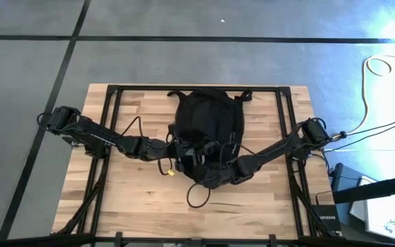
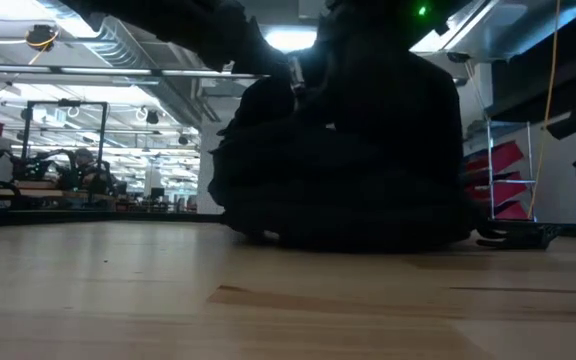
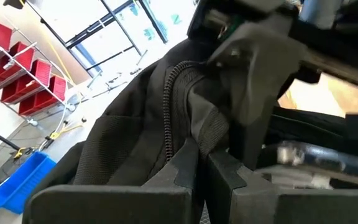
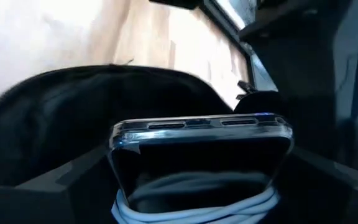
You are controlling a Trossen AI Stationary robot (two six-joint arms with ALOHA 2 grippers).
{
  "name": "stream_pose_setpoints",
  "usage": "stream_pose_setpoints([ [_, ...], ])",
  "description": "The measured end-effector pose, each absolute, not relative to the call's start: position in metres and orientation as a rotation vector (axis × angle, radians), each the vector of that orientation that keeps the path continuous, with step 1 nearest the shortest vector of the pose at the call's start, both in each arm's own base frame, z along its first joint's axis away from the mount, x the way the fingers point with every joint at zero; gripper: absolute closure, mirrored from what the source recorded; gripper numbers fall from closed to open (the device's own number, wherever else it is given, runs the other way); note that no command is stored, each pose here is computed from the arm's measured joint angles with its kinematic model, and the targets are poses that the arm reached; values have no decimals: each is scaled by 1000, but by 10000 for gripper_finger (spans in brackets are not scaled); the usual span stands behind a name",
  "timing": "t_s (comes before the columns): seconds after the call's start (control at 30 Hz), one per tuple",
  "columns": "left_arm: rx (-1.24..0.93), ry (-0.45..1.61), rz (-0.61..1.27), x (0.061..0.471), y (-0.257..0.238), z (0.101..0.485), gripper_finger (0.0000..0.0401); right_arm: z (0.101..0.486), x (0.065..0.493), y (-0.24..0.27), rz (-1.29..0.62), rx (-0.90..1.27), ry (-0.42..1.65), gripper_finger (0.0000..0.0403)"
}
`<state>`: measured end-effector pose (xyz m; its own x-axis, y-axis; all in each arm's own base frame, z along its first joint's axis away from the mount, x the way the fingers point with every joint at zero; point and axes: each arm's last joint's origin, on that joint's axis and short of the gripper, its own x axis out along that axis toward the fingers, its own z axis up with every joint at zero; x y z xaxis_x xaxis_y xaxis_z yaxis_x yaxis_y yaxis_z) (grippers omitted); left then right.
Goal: Unpack backpack
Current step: Put the black cellphone into the black backpack
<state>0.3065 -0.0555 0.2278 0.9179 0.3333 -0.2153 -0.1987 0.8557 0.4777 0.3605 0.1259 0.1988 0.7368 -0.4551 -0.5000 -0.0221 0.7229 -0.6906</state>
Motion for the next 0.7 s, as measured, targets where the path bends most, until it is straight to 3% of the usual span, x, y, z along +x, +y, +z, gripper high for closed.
stream_pose_setpoints([
  [0.3, 461, 291, 288, 307, -56, 229, 401, 225, 361, 114, -287, -492, 897, 56],
  [0.43, 462, 298, 288, 306, -56, 228, 401, 221, 365, 107, -173, -347, 947, 56],
  [0.7, 462, 303, 288, 306, -55, 228, 401, 205, 363, 91, -259, -410, 1074, 35],
])
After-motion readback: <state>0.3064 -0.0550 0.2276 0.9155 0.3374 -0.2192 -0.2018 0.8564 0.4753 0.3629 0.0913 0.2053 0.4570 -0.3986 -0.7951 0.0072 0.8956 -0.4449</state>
